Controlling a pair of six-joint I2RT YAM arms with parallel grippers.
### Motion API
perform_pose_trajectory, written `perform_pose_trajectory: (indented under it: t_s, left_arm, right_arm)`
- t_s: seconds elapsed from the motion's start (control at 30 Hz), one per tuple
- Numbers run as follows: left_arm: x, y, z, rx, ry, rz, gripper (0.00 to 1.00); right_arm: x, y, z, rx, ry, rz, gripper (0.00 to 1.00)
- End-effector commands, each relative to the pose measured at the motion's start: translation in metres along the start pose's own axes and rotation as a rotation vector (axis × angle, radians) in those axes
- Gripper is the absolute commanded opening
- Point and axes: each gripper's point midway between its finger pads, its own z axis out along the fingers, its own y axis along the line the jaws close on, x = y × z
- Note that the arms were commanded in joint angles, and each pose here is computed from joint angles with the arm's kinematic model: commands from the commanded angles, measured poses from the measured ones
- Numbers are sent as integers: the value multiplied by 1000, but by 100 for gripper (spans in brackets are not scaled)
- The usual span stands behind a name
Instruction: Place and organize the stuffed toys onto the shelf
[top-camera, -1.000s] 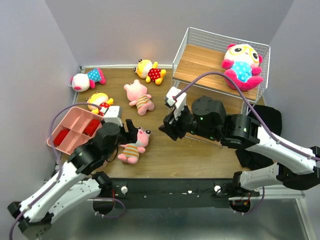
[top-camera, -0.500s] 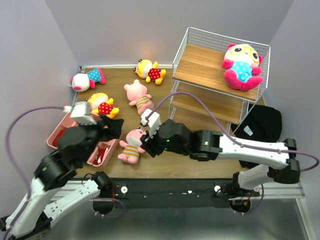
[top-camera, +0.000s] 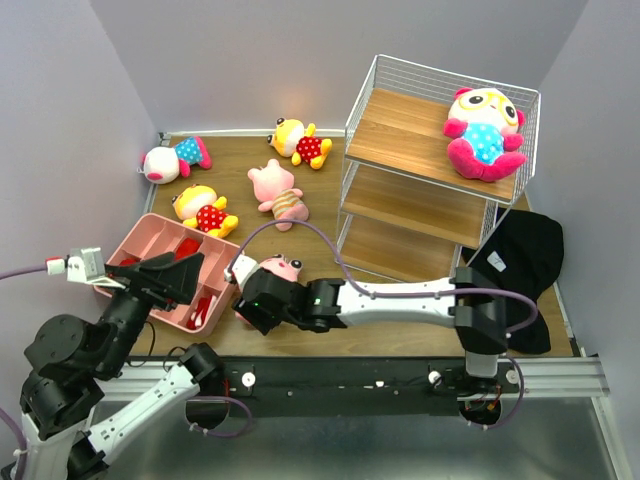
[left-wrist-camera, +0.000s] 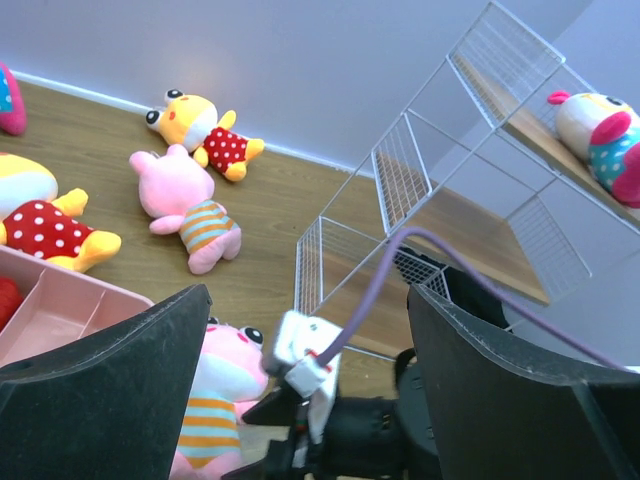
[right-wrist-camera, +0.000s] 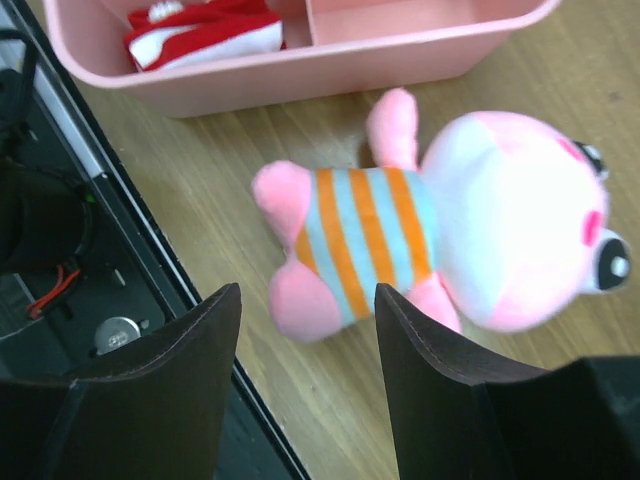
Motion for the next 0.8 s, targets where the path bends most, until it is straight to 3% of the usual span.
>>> perform_pose_trajectory:
  t_s: [0.0,0.43,0.53,0.67,0.77]
  left_arm:
    - [-9,9,-10,1,-73,0,90]
    - [5,14,-2,-12,-63,7,91]
    - [10,12,0,-5,-49,4,91]
    - [14,13,4,-13,-40,10,91]
    - [21,15,9,-21,-32,21,91]
  right_arm:
    - [5,14,11,35,20,-59,64]
    - [54,8,23,156,123,-211,64]
    - [57,4,23,177,122,-217,59]
    - [57,-7,15,221,115,-224,21]
    - [53,-16,-7,238,136,-239,1]
